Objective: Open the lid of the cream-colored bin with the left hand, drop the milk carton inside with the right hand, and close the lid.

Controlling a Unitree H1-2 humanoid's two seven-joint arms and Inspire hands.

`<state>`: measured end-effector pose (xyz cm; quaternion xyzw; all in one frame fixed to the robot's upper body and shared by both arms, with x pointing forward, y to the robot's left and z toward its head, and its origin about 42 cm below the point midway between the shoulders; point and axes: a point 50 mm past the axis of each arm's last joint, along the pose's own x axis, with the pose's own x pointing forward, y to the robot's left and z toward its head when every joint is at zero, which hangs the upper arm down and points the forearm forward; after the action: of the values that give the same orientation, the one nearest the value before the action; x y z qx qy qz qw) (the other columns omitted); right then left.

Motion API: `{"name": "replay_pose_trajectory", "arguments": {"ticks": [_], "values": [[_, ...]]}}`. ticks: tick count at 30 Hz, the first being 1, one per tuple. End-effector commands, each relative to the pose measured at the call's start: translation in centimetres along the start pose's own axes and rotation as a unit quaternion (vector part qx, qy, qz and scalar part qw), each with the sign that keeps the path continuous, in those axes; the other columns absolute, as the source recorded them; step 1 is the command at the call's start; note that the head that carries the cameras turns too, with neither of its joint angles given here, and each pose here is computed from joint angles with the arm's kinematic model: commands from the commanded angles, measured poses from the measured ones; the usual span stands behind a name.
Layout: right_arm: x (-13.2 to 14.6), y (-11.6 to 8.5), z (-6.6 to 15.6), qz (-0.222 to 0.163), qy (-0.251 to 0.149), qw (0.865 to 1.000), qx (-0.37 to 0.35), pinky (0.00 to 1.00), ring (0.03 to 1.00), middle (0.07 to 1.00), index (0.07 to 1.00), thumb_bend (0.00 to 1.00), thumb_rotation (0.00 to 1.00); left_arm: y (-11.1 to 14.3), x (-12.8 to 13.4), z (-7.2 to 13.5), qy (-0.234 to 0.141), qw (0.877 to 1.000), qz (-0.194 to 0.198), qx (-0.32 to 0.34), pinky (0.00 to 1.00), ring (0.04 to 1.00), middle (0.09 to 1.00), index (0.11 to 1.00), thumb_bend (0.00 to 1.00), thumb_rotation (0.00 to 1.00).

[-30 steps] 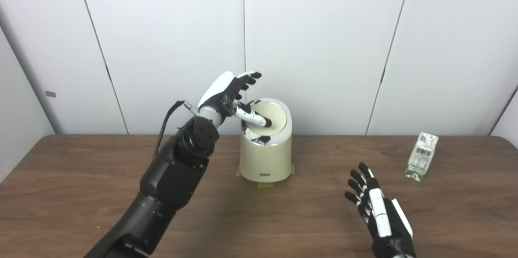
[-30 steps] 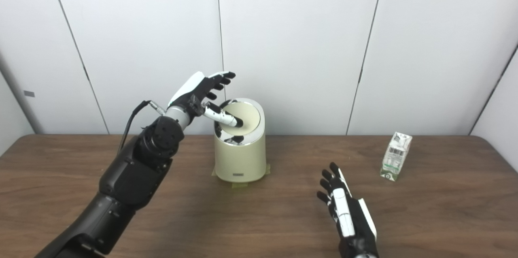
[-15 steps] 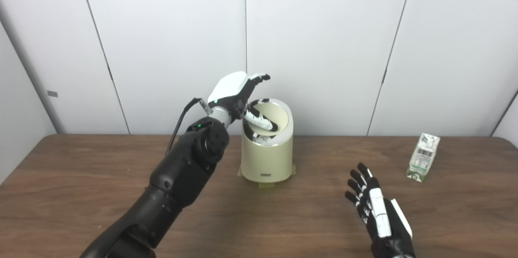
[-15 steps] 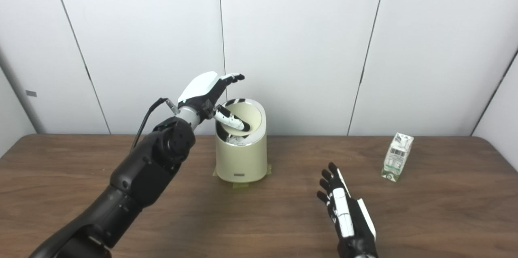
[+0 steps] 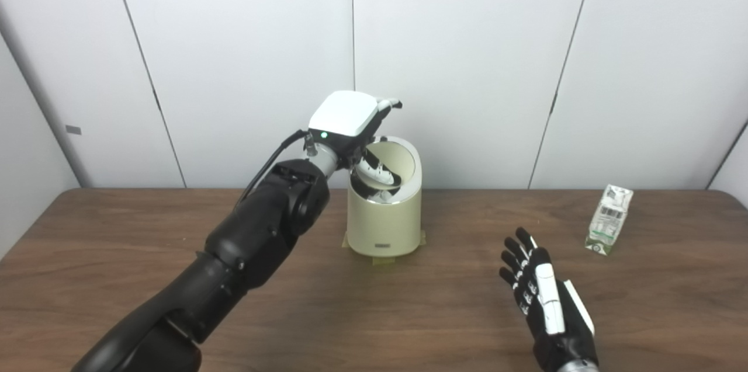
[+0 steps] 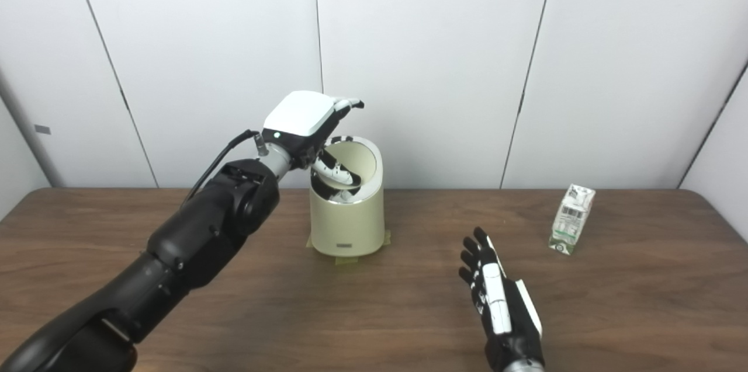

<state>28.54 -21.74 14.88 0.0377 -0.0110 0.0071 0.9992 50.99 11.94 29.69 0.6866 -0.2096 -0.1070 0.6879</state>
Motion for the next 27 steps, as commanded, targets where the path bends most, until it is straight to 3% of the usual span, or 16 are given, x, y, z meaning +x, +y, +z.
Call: {"name": "replay_pose_trajectory", "arguments": {"ticks": [1, 6, 11, 15, 18, 22, 27], "values": [[0.5, 0.3, 1.8, 0.009, -0.045, 0.999, 0.004, 0.94, 0.959, 0.959, 0.985, 0.66, 1.00, 0.6, 0.0, -1.2, 0.005, 0.999, -0.005, 0.037, 0.87, 0.880, 0.887, 0.889, 0.98, 0.00], [0.4, 0.3, 2.1, 0.005, -0.047, 0.999, 0.002, 0.93, 0.956, 0.956, 0.981, 0.66, 1.00, 1.7, -0.4, -2.2, 0.027, 1.000, 0.005, -0.008, 0.84, 0.885, 0.890, 0.889, 0.94, 0.00], [0.5, 0.2, 2.2, 0.003, -0.048, 0.999, 0.004, 0.92, 0.952, 0.953, 0.974, 0.65, 0.99, 5.1, -1.1, -2.5, 0.042, 0.988, 0.043, -0.142, 0.77, 0.877, 0.891, 0.870, 0.89, 0.00], [0.6, 0.1, 2.1, 0.000, -0.049, 0.999, 0.005, 0.91, 0.949, 0.952, 0.968, 0.64, 0.99, 7.4, -2.8, -2.6, 0.034, 0.968, 0.072, -0.237, 0.76, 0.874, 0.882, 0.864, 0.82, 0.01], [0.7, 0.1, 2.2, -0.004, -0.048, 0.999, 0.000, 0.90, 0.941, 0.945, 0.960, 0.64, 0.98, 8.1, -4.7, -2.7, 0.022, 0.951, 0.089, -0.297, 0.75, 0.843, 0.856, 0.844, 0.70, 0.00], [0.7, -0.1, 2.2, -0.007, -0.047, 0.999, 0.003, 0.88, 0.934, 0.944, 0.957, 0.66, 0.92, 7.2, -7.3, -2.9, 0.011, 0.924, 0.099, -0.368, 0.79, 0.846, 0.850, 0.836, 0.65, 0.00], [0.9, -0.4, 2.0, -0.012, -0.046, 0.999, 0.011, 0.88, 0.931, 0.942, 0.961, 0.68, 0.87, 5.1, -10.5, -3.0, 0.039, 0.891, 0.123, -0.435, 0.73, 0.809, 0.819, 0.828, 0.58, 0.00]]}}
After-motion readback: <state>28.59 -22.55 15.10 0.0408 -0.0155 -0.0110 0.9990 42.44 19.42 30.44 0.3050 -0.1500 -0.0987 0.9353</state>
